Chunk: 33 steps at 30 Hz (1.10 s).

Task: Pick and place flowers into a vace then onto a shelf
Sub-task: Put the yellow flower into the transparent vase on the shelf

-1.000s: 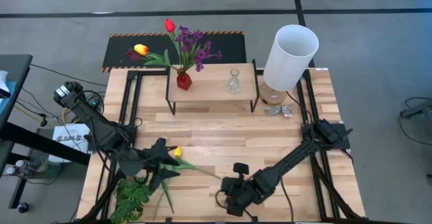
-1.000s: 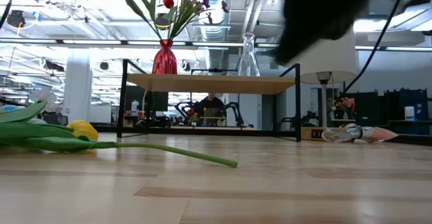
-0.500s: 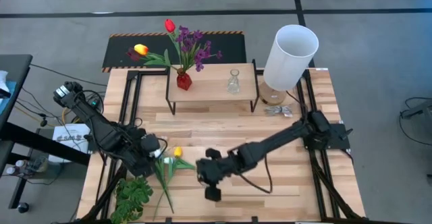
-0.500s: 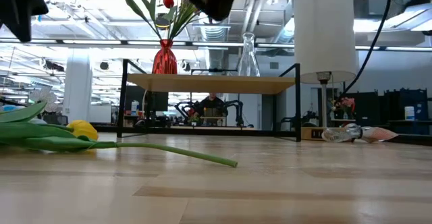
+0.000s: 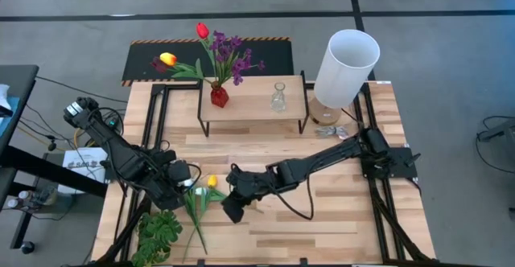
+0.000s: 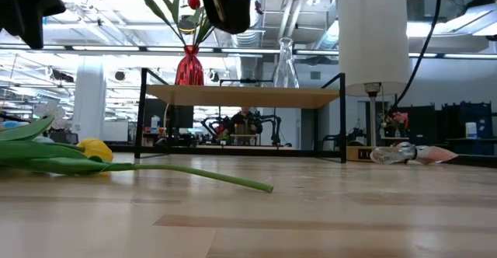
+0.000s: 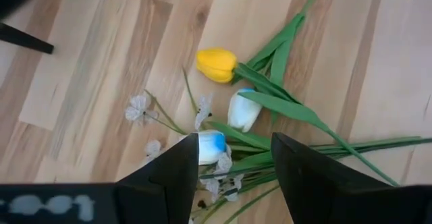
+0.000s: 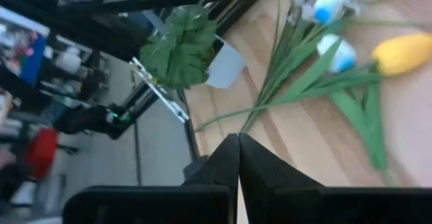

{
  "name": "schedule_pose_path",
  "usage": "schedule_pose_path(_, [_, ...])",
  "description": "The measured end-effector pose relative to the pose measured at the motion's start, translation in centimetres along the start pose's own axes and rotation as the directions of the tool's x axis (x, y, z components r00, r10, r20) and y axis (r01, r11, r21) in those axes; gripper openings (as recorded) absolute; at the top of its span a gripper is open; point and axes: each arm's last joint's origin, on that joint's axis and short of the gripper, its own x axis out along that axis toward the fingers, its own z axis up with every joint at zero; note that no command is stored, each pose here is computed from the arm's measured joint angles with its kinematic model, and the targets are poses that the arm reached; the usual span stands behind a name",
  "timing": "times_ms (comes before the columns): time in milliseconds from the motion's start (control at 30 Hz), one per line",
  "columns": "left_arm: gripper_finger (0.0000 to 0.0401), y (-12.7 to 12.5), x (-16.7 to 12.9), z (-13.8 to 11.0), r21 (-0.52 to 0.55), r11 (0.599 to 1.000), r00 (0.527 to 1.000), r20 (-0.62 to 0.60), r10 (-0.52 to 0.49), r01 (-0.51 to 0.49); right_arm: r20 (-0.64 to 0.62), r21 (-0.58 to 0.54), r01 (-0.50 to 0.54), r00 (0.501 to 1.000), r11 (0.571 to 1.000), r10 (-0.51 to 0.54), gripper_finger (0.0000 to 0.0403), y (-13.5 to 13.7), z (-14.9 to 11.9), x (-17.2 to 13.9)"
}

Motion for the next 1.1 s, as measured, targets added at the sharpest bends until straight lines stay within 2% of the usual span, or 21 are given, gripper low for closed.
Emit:
schedule_pose_path(100, [0.0176, 0.0, 0.0, 0.0, 0.004, 1.0, 1.0, -0.002, 0.005, -0.005, 0.01, 0.065, -0.008, 1.0, 0.998, 0.007, 0.0, 0.0, 0.1, 0.0])
schedule_pose_path(300, [0.0176, -0.1, 0.0, -0.1, 0.048, 0.999, 0.999, -0.034, -0.023, 0.024, -0.011, 0.062, 0.017, 1.0, 0.998, -0.016, 0.0032, -0.2, -0.7, 0.2])
schedule_pose_path(500, [0.0176, -1.4, 0.5, 0.3, 0.01, 0.988, 0.986, -0.07, -0.153, 0.154, -0.053, 0.12, 0.054, 0.997, 0.991, -0.048, 0.0082, -0.9, -1.9, 0.5])
schedule_pose_path(633, [0.0176, -2.6, 1.8, 0.5, -0.024, 0.977, 0.975, -0.053, -0.214, 0.213, -0.115, 0.116, 0.132, 0.986, 0.984, -0.119, 0.0102, -1.4, -3.0, 0.5])
schedule_pose_path(867, [0.0176, -3.3, 4.7, 1.0, -0.207, 0.972, 0.984, -0.12, -0.134, 0.107, -0.116, 0.105, 0.154, 0.983, 0.982, -0.142, 0.0113, -1.2, -3.6, 0.4])
schedule_pose_path(1100, [0.0176, -3.9, 8.0, 1.2, -0.313, 0.949, 0.981, -0.19, -0.03, -0.031, -0.126, 0.079, 0.206, 0.973, 0.975, -0.195, 0.0113, -1.0, -4.6, 0.3])
